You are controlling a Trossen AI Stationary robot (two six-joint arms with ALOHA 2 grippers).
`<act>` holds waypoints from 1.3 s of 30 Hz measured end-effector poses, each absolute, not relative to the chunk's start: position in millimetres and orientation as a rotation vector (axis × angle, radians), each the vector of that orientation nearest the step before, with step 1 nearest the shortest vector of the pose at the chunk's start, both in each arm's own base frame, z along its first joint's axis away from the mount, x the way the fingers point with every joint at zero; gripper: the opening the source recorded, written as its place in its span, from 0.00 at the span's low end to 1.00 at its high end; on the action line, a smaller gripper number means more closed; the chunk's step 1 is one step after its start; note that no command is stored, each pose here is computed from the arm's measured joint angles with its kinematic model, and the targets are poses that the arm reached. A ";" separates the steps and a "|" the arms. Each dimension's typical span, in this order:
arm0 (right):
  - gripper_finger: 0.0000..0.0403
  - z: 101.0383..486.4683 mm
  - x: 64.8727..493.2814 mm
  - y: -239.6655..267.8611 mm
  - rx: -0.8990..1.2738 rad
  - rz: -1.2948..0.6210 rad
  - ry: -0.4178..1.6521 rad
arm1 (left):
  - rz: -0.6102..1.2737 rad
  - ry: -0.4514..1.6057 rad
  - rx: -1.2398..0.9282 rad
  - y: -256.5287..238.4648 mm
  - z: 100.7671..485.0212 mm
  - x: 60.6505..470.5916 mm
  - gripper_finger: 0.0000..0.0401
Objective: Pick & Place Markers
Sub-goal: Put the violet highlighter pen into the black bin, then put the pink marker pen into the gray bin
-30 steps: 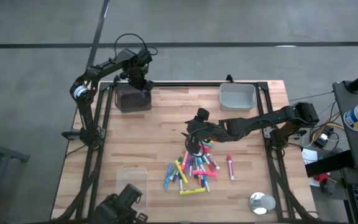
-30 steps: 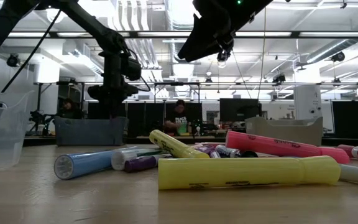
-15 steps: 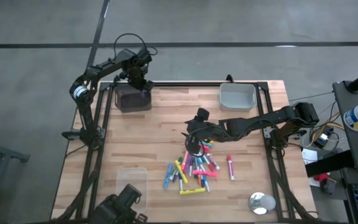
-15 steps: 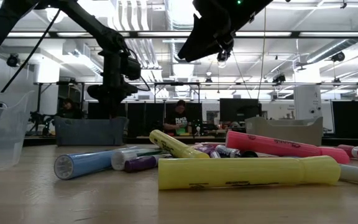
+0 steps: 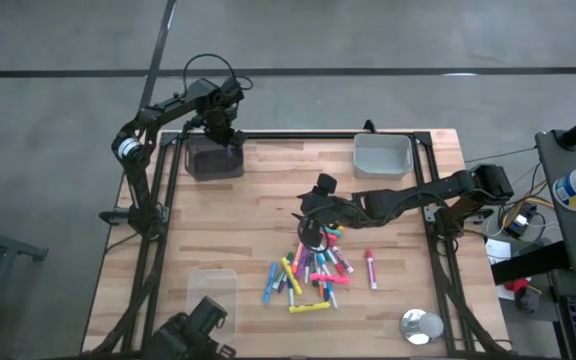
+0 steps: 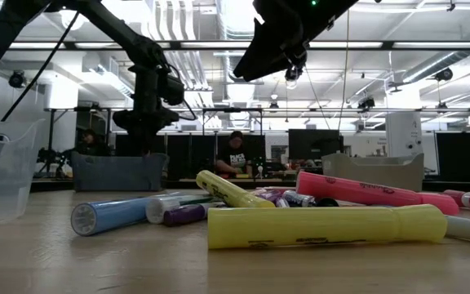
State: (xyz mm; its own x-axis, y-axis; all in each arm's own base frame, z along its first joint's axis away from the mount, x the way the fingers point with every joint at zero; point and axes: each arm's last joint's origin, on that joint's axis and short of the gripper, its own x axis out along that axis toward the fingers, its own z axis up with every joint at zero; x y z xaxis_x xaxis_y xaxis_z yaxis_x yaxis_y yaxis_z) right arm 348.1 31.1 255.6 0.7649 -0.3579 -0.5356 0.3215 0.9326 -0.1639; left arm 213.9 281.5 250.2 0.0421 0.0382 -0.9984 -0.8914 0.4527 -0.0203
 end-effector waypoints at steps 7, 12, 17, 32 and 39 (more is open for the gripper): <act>0.58 255.6 348.1 31.1 -0.059 -0.371 0.594 | 0.851 1.358 -0.853 279.7 250.8 212.7 0.28; 0.58 255.6 348.1 31.1 -0.058 -0.371 0.593 | 0.848 1.367 -0.857 278.9 252.5 212.1 0.28; 0.58 255.6 348.1 31.1 -0.056 -0.372 0.593 | 0.821 1.358 -0.881 278.0 253.4 212.8 0.28; 0.58 255.6 348.1 31.2 -0.056 -0.372 0.593 | 0.788 1.460 -0.925 269.3 254.8 206.4 0.28; 0.58 255.6 348.1 31.2 -0.057 -0.371 0.594 | 0.775 1.566 -0.911 262.0 258.1 199.4 0.28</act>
State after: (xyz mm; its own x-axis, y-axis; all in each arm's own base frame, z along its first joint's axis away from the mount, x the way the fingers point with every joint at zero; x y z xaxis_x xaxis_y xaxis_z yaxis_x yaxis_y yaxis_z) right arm 348.1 31.2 255.6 0.7648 -0.3579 -0.5358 0.3255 0.9322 -0.1581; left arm 199.4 262.0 258.1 -0.0919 -0.1481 -0.9847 -0.8726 0.4884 0.0079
